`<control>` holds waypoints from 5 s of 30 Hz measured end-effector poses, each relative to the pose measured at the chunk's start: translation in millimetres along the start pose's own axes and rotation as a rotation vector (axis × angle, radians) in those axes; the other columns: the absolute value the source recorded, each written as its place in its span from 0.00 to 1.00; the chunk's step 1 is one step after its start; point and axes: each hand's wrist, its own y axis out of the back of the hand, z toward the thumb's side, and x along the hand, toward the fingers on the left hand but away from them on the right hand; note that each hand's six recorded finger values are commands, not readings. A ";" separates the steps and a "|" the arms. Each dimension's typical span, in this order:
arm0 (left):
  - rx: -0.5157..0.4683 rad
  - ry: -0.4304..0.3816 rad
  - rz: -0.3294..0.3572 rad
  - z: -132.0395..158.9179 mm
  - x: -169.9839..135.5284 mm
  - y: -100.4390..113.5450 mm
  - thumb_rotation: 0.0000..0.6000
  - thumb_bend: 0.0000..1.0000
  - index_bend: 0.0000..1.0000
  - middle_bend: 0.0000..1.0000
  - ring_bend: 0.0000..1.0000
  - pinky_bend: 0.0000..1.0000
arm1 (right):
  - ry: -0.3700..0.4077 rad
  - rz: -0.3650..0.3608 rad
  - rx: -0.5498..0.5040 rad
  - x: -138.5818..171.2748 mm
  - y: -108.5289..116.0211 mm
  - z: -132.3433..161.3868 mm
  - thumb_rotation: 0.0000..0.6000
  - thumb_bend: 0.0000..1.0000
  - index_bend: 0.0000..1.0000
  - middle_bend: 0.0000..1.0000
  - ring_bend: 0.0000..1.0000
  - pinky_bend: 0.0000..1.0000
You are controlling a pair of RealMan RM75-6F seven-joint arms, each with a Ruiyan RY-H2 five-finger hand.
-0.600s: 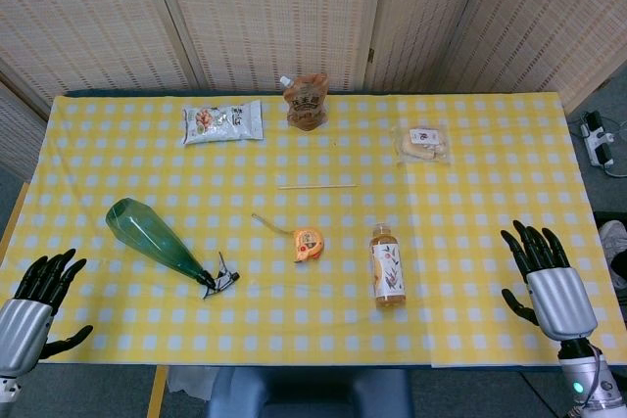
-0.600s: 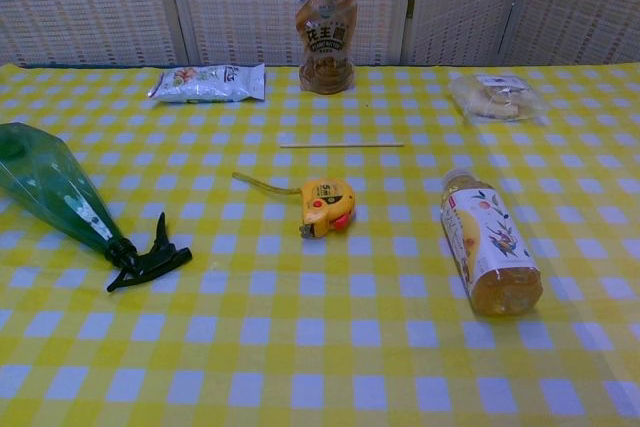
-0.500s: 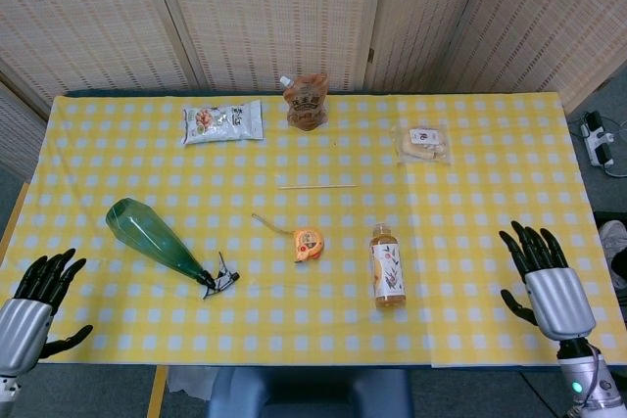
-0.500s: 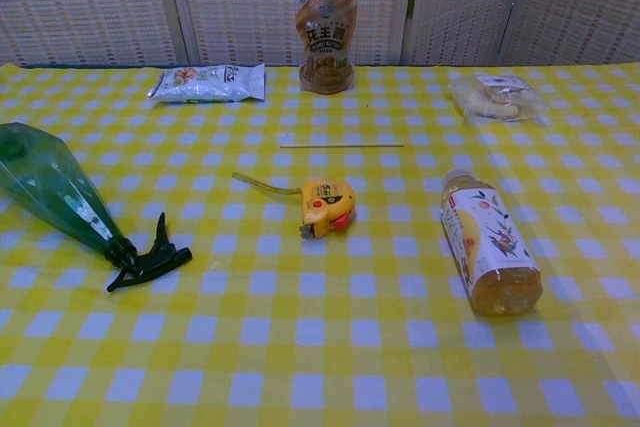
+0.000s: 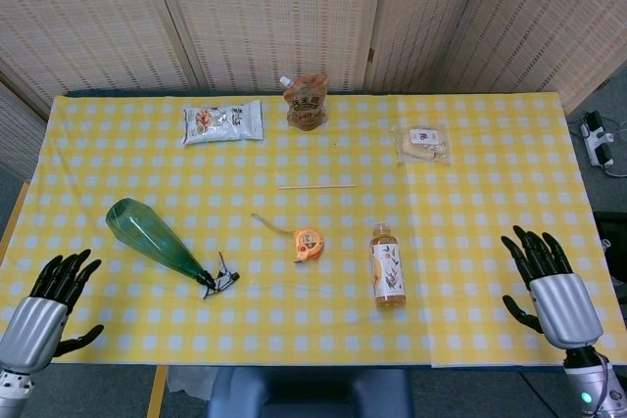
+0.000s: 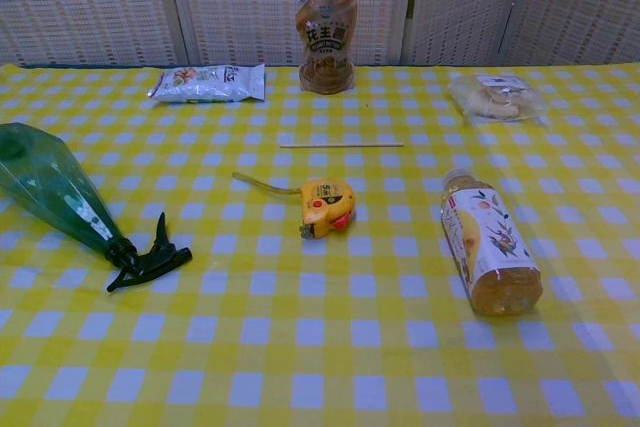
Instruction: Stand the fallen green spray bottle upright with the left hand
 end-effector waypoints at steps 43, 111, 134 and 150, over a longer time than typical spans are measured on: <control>0.201 -0.175 -0.295 52.2 110.5 -53.1 1.00 0.25 0.26 1.00 1.00 1.00 | -0.078 -0.035 -0.048 -12.7 4.1 -20.9 1.00 0.31 0.00 0.00 0.00 0.00; -0.437 -0.084 -0.125 33.2 152.9 19.6 1.00 0.50 0.80 1.00 1.00 1.00 | -0.068 0.139 -0.054 -0.5 -20.3 -20.2 1.00 0.31 0.00 0.00 0.00 0.00; -0.810 0.122 -0.374 9.2 137.1 45.8 1.00 0.55 0.80 1.00 1.00 1.00 | -0.043 0.164 -0.064 0.3 -27.0 -15.0 1.00 0.31 0.00 0.00 0.00 0.00; -0.816 0.105 -0.374 6.1 142.6 26.5 1.00 0.55 0.79 1.00 1.00 1.00 | -0.048 0.168 -0.062 -0.3 -27.9 -14.5 1.00 0.31 0.00 0.00 0.00 0.00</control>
